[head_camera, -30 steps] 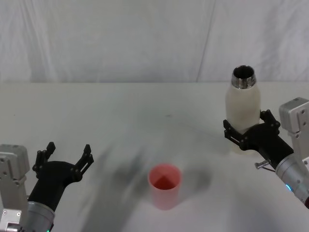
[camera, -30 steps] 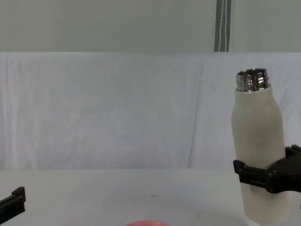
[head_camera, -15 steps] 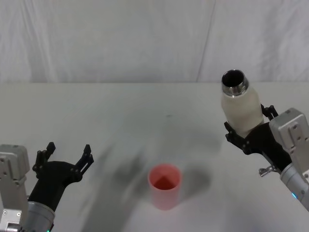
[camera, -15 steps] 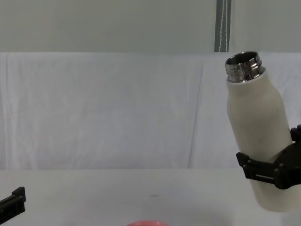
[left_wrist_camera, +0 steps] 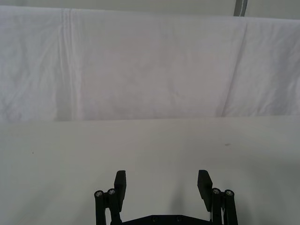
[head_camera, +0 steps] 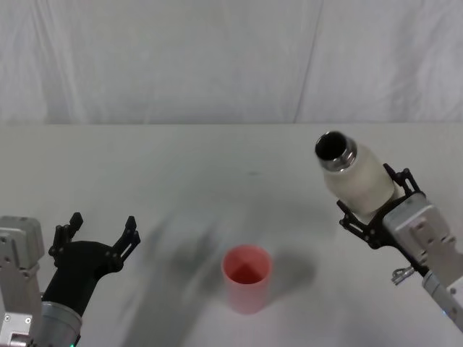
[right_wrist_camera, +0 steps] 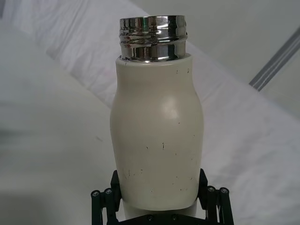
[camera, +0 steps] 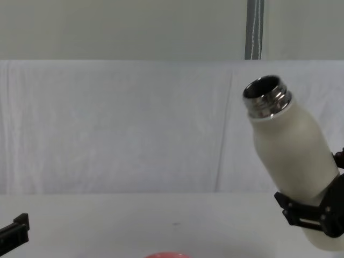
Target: Grasp the thermos with one hand and pour water into the cup lid.
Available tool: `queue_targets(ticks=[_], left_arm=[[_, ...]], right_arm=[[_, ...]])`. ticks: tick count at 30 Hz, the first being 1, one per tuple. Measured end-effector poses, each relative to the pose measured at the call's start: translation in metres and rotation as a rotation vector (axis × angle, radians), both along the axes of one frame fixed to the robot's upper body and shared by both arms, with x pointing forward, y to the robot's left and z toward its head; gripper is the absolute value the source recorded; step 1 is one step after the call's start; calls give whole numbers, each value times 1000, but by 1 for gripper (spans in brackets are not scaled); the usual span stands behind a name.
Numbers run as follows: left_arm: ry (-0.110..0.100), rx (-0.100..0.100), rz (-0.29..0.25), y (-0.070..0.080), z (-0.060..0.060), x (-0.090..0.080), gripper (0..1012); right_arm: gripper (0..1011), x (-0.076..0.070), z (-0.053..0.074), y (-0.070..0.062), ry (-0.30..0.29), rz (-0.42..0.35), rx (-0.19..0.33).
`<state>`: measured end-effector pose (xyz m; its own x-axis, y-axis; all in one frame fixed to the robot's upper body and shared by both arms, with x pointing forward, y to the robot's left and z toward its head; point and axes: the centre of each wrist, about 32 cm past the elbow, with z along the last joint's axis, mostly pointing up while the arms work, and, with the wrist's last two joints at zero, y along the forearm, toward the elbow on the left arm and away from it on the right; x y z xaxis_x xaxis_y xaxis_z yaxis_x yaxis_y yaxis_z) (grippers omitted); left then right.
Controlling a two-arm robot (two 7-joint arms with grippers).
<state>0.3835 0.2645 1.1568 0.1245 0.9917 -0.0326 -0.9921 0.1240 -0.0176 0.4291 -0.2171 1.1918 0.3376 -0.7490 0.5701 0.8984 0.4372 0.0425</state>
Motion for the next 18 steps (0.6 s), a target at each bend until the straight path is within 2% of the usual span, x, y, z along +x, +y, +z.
queue_targets(ticks=[12, 18], left_arm=[[0, 0, 0, 0, 0, 0, 1001], [0, 0, 0, 0, 0, 0, 1001]], right_arm=[[950, -6, -13, 14, -107, -19, -204], [950, -7, -17, 17, -143, -30, -267]])
